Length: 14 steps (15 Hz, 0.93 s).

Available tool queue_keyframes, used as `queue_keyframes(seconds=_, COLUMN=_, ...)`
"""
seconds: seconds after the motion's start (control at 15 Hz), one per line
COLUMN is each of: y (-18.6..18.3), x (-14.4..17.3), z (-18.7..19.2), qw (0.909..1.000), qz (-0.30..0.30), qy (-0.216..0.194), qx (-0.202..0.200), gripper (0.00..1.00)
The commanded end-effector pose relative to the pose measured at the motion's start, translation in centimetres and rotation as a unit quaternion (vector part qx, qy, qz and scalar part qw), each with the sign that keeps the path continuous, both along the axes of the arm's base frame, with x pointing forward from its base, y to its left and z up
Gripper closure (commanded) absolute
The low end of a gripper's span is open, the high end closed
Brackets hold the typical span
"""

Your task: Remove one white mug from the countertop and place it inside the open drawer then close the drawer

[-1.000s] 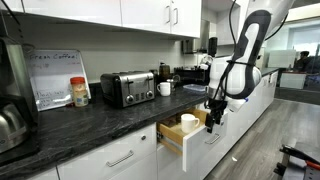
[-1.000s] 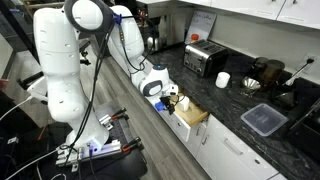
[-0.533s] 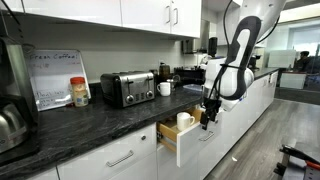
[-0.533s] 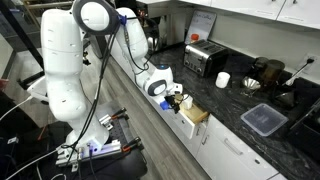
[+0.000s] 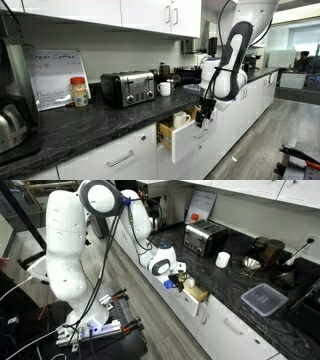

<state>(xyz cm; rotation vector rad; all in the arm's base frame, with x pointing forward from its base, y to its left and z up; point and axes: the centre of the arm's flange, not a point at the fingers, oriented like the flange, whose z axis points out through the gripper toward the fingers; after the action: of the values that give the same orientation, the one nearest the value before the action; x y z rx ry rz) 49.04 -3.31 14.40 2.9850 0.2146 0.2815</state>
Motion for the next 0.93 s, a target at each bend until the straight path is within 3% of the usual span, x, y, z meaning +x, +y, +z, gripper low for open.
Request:
queue_keyframes(seconds=0.0, y=-0.1, x=1.3, z=-0.8, qw=0.9997, qz=-0.006, qy=-0.023, qx=-0.004, gripper=0.00)
queue_keyframes(seconds=0.87, y=-0.6, x=3.0, z=-1.7, qw=0.9959, qz=-0.030, qy=-0.084, qx=0.011, gripper=0.00)
